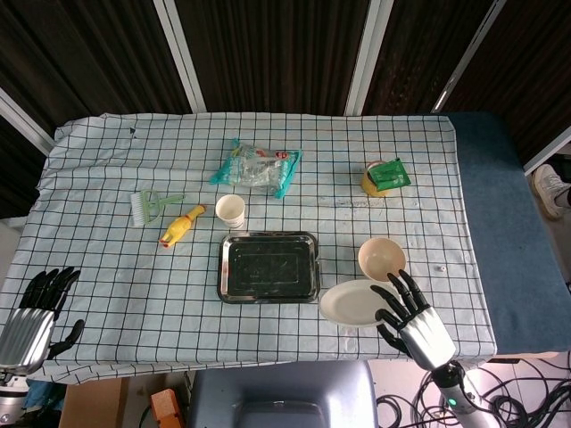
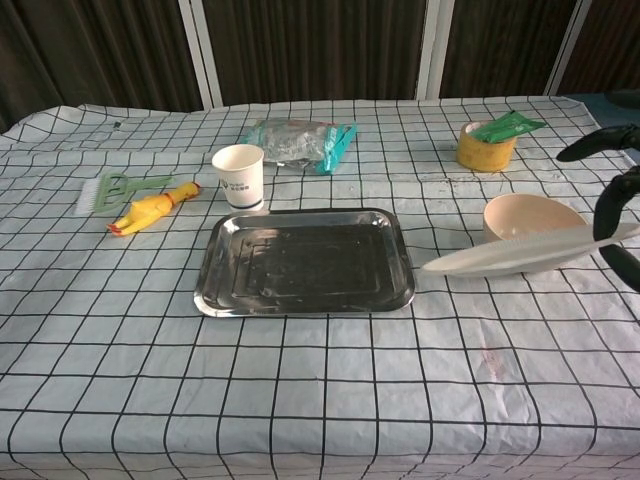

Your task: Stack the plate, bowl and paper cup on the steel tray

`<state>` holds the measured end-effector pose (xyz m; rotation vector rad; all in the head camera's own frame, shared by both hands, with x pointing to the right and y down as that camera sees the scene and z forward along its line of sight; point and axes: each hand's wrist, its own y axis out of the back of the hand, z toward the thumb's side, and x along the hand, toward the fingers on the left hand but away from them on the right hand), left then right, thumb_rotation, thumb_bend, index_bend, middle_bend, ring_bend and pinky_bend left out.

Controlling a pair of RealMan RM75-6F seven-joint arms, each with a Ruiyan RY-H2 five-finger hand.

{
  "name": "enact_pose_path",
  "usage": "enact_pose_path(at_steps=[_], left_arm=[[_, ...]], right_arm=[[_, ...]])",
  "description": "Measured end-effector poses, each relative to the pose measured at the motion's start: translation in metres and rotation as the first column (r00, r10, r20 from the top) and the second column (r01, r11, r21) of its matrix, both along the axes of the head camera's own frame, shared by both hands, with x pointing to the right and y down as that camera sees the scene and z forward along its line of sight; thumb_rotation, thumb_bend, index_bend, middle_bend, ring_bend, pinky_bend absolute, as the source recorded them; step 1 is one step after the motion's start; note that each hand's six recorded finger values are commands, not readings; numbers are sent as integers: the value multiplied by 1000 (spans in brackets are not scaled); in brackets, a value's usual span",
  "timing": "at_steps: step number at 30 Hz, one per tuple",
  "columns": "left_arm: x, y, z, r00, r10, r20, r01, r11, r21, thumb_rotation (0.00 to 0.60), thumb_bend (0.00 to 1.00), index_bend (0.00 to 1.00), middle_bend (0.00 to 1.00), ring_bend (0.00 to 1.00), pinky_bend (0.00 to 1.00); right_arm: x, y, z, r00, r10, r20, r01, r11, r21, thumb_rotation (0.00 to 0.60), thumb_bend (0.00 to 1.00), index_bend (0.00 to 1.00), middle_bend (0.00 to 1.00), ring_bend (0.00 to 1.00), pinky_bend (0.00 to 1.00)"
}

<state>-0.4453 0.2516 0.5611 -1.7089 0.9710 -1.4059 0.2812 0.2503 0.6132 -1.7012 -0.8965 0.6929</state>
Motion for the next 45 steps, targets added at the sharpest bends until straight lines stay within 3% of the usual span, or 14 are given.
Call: enact_pose_path(at_steps=[8, 15, 19, 25, 31, 45], left_arm=[[0, -1, 1, 1000, 2, -5, -2, 1000, -5, 600, 403, 0, 58, 33, 46], [-3, -2, 0, 1000, -11, -10, 11, 1000, -5, 600, 403, 0, 59, 33, 46], [-5, -3, 0, 1000, -17, -12, 17, 1000, -5, 600, 402, 0, 59, 33, 46], [-8, -4, -2, 999, -26, -19, 26, 1000, -3, 600, 402, 0, 59, 33, 47], [-9, -4, -3, 999, -27, -20, 27, 1000, -3, 600, 402, 0, 59, 33, 47], [-9, -4, -1, 1000, -27, -15, 26, 1000, -10, 600, 400, 0, 59, 33, 47]], right_arm=[[-32, -31, -8, 998, -58, 20, 56, 995, 88, 600, 403, 800, 232, 0, 50], [-93, -67, 1, 987, -162, -18, 163, 975, 152, 600, 400, 800, 232, 0, 51], [-128, -78, 15, 975, -214, -50, 220, 962, 160, 600, 400, 800, 232, 0, 51], [-148, -84, 28, 969, -234, -84, 245, 956, 161, 600, 399, 800, 237, 0, 51], [-168, -90, 56, 952, -263, -153, 286, 946, 155, 600, 398, 800, 245, 8, 51], [-191, -90, 93, 936, -299, -184, 319, 943, 92, 600, 396, 800, 245, 8, 52]])
